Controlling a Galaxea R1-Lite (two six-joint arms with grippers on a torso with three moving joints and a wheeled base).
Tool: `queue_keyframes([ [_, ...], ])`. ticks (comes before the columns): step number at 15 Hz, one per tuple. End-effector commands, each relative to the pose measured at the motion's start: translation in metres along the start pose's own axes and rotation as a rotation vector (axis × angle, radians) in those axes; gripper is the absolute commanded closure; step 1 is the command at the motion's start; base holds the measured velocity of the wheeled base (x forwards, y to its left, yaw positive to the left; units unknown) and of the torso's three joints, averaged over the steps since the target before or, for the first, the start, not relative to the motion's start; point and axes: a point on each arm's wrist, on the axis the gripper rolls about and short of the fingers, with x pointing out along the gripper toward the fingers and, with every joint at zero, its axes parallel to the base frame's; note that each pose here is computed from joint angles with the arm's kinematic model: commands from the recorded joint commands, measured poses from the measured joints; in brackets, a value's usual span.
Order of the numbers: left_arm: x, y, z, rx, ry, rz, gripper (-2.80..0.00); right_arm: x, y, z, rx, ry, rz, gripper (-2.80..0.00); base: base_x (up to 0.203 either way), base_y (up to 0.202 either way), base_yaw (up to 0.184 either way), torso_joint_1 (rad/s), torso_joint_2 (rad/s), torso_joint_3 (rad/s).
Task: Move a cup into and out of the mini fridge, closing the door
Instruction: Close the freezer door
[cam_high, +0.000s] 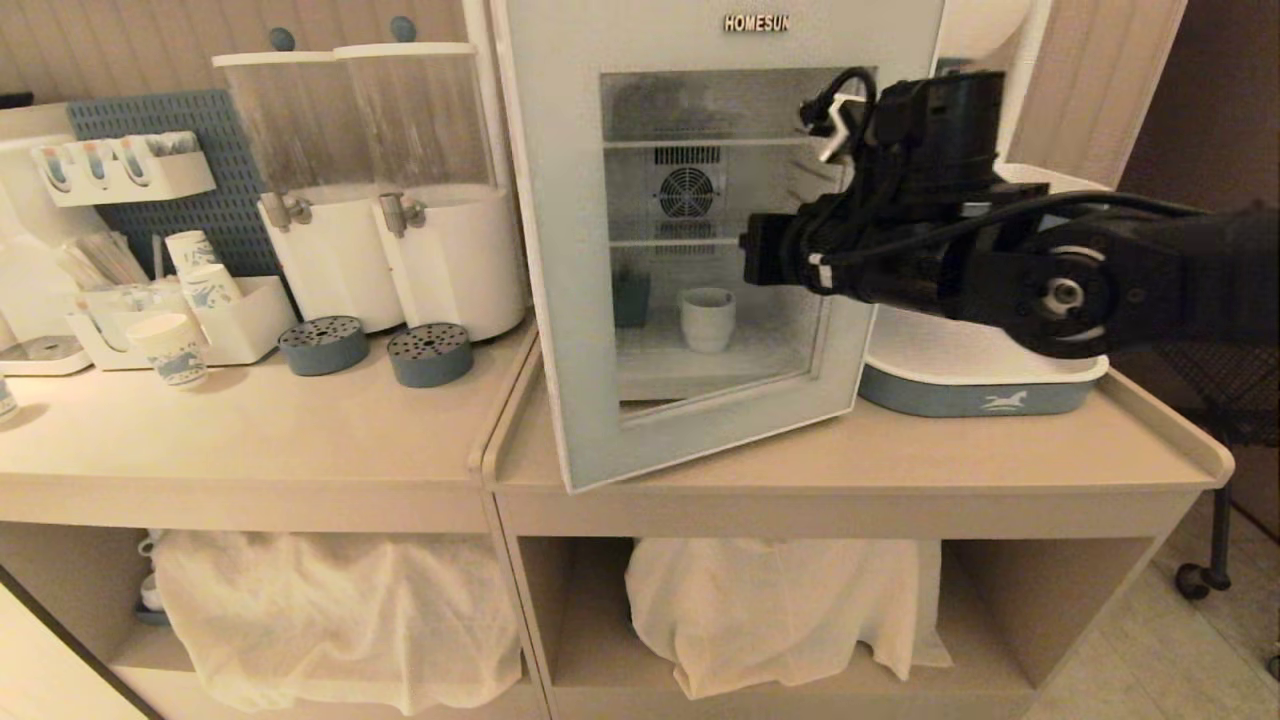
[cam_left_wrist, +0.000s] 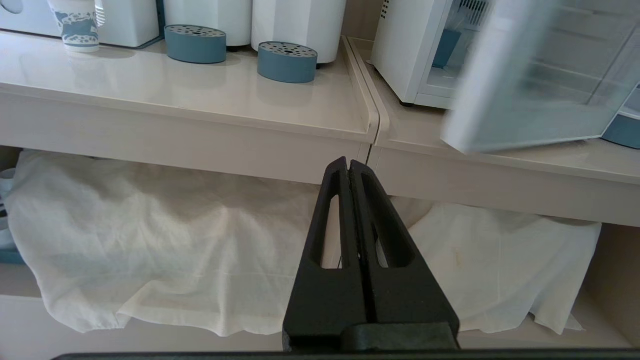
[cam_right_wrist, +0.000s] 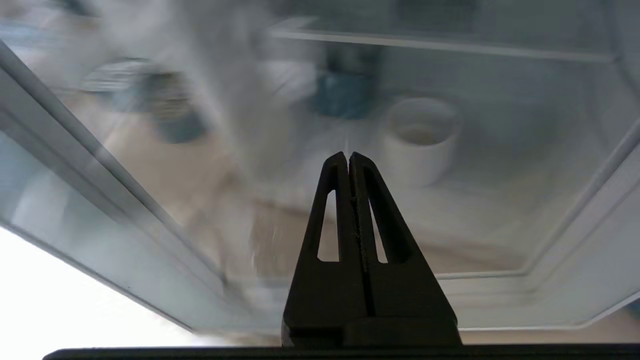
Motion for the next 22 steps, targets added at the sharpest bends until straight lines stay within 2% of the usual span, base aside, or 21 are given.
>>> queue_keyframes([
  [1, 0.001, 0.002, -0.011, -0.002, 0.035, 0.005, 0.00, 0.030, 0.001, -0.018, -0.021, 0.023, -0.060, 0.00, 0.000, 0.000, 0.000, 0.000, 0.00, 0.000],
  [5, 0.002, 0.002, -0.011, -0.002, 0.036, 0.006, 0.00, 0.045, 0.001, -0.012, -0.067, -0.011, -0.119, 0.00, 0.000, 0.000, 0.000, 0.000, 0.00, 0.000],
  [8, 0.002, 0.002, -0.011, -0.002, 0.036, 0.007, 0.00, 0.047, -0.001, -0.007, -0.070, -0.021, -0.132, 0.00, 0.000, 0.000, 0.000, 0.000, 0.00, 0.000],
  [10, 0.002, 0.002, -0.011, -0.002, 0.036, 0.005, 0.00, 0.055, -0.006, -0.008, -0.083, -0.032, -0.197, 0.00, 0.000, 0.000, 0.000, 0.000, 0.00, 0.000],
  [12, 0.002, 0.002, -0.011, -0.002, 0.036, 0.005, 0.00, 0.050, -0.008, -0.005, -0.094, -0.032, -0.214, 0.00, 0.000, 0.000, 0.000, 0.000, 0.00, 0.000],
  [17, 0.001, 0.002, -0.011, -0.002, 0.035, 0.005, 0.00, -0.012, -0.020, 0.025, -0.071, -0.068, -0.227, 0.00, 0.000, 0.000, 0.000, 0.000, 0.00, 0.000],
  [19, 0.002, 0.002, -0.011, -0.002, 0.036, 0.006, 0.00, -0.057, -0.031, 0.044, -0.035, -0.113, -0.248, 0.00, 0.000, 0.000, 0.000, 0.000, 0.00, 0.000],
  [22, 0.001, 0.002, -0.011, -0.002, 0.035, 0.005, 0.00, -0.147, -0.052, 0.066, 0.035, -0.207, -0.301, 0.00, 0.000, 0.000, 0.000, 0.000, 0.00, 0.000],
])
